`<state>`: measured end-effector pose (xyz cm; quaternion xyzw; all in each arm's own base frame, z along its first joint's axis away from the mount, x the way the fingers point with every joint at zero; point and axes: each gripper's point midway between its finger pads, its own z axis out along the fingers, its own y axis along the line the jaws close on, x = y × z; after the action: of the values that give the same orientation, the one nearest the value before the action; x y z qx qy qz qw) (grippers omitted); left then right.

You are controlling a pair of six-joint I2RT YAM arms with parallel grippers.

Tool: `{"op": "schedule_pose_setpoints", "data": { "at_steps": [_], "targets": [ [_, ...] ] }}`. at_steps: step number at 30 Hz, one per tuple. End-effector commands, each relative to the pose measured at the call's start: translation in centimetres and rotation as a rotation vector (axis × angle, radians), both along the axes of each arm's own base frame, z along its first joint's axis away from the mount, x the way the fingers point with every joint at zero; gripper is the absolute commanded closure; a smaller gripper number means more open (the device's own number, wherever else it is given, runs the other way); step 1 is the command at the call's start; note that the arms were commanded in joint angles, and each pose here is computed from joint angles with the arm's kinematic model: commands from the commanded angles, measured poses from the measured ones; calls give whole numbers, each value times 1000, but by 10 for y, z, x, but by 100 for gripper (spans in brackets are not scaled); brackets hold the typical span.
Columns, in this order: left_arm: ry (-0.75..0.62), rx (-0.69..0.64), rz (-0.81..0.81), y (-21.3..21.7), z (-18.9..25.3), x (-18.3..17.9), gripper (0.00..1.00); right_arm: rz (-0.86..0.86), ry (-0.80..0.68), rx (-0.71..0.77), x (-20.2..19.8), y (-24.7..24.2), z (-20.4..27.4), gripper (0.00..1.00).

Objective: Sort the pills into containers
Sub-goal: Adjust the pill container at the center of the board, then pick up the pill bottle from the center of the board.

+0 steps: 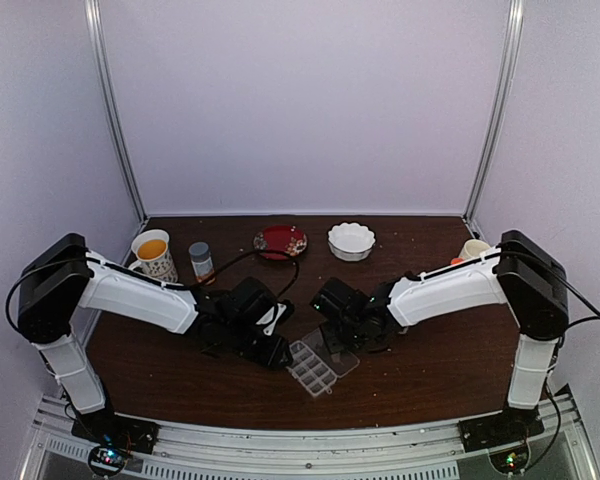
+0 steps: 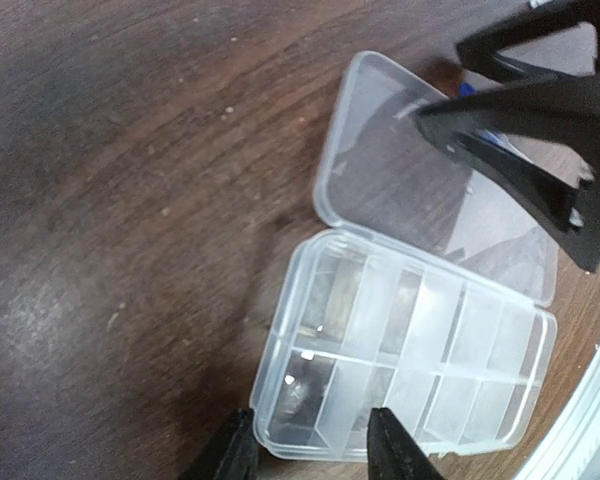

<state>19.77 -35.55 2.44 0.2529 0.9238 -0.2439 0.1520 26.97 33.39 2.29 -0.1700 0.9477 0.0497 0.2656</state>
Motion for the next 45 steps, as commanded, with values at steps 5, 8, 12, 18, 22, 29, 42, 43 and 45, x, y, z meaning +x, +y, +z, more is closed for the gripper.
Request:
{"op": "schedule_pose_setpoints", "data": {
  "at_steps": [5, 8, 12, 18, 22, 29, 42, 43, 45],
  "targets": [
    [42, -117, -24, -35, 11, -1, 59, 2, -35, 5, 38, 3, 15, 50],
    [-18, -122, 5, -32, 26, 7, 53, 15, -72, 50, 41, 7, 40, 50],
    [-113, -103, 25, -23, 52, 20, 45, 28, -131, 106, 38, 2, 77, 49],
    [-231, -92, 28, -15, 92, 32, 36, 13, -181, 134, 30, -25, 111, 48],
    [-323, -84, 71, -2, 113, 42, 36, -59, -220, 112, 33, -61, 128, 48],
    [-472, -122, 125, 22, 159, 50, 35, -275, -292, 103, 51, -160, 164, 31],
    [-653, -250, 173, 51, 207, 45, 32, -651, -251, 41, 78, -284, 169, 0],
    [-657, -250, 175, 52, 206, 45, 32, -667, -237, 57, 82, -287, 165, 0],
    [-660, -236, 182, 54, 204, 46, 31, -699, -198, 87, 88, -295, 157, 0]
  ]
}}
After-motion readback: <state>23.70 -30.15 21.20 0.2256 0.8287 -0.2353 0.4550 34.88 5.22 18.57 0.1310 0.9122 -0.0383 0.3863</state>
